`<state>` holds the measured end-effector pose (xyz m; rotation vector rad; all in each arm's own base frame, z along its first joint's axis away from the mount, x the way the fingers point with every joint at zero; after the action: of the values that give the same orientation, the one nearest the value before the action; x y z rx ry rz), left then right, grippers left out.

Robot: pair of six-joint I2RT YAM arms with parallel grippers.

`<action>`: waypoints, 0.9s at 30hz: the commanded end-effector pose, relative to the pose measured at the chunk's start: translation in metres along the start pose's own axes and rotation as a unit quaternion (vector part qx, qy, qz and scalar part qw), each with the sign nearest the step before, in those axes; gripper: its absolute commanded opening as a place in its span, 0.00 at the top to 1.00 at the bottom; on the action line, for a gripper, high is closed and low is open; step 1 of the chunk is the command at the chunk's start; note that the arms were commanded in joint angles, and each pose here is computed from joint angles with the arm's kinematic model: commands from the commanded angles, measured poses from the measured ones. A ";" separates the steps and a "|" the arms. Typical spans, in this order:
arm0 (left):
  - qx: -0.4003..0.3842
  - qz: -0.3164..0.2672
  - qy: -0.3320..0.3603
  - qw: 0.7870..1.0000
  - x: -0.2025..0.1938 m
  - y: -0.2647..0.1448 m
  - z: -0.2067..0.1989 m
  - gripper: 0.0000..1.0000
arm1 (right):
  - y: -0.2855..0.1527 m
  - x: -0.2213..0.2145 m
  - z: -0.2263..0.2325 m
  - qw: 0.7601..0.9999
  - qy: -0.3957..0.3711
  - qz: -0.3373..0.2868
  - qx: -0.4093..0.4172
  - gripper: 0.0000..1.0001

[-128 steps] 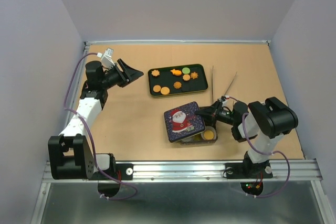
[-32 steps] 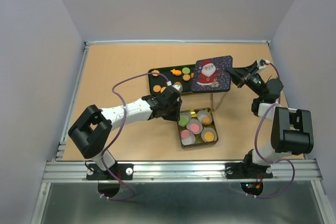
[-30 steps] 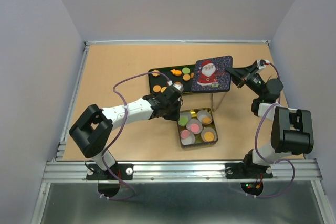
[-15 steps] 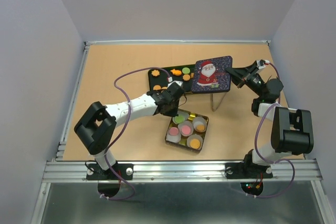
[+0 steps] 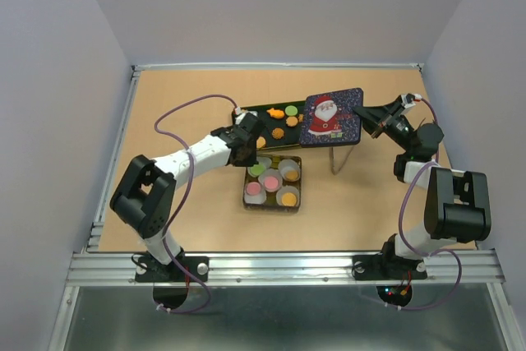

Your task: Pack the cookies

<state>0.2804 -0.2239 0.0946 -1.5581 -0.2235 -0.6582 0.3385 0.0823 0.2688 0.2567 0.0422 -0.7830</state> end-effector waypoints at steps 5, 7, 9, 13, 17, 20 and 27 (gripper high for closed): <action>0.047 -0.054 -0.021 0.997 0.038 -0.021 0.056 0.95 | -0.010 -0.032 0.044 0.981 -0.145 0.051 0.115 1.00; 0.053 -0.052 -0.023 0.997 0.039 -0.020 0.061 0.95 | -0.010 -0.033 0.043 0.982 -0.142 0.052 0.117 1.00; 0.055 -0.050 -0.024 0.997 0.036 -0.019 0.063 0.95 | -0.010 -0.033 0.042 0.982 -0.139 0.052 0.117 1.00; 0.051 -0.047 -0.029 0.997 0.030 -0.016 0.063 0.92 | -0.011 -0.033 0.040 0.982 -0.138 0.051 0.118 1.00; 0.051 -0.041 -0.032 0.997 0.024 -0.012 0.063 0.67 | -0.010 -0.041 0.039 0.982 -0.136 0.060 0.120 1.00; 0.056 -0.035 -0.032 0.997 0.022 -0.009 0.064 0.61 | -0.008 -0.045 0.035 0.982 -0.131 0.066 0.117 1.00; 0.044 -0.048 -0.042 0.997 0.039 -0.023 0.063 0.56 | -0.008 -0.050 0.033 0.982 -0.124 0.068 0.122 1.00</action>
<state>0.3106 -0.1690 0.1051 -1.4770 -0.3171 -0.6173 0.3320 0.0962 0.2520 0.2587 0.1474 -0.7516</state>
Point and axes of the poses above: each gripper's point midway between its finger pads, its own y axis out along the fingers, its own z axis along the line the jaws close on, x = y × z, the point moved 3 cm from there along -y, back along the fingers, and after that the axes turned 12 degrees about y, right-handed, at the moved point
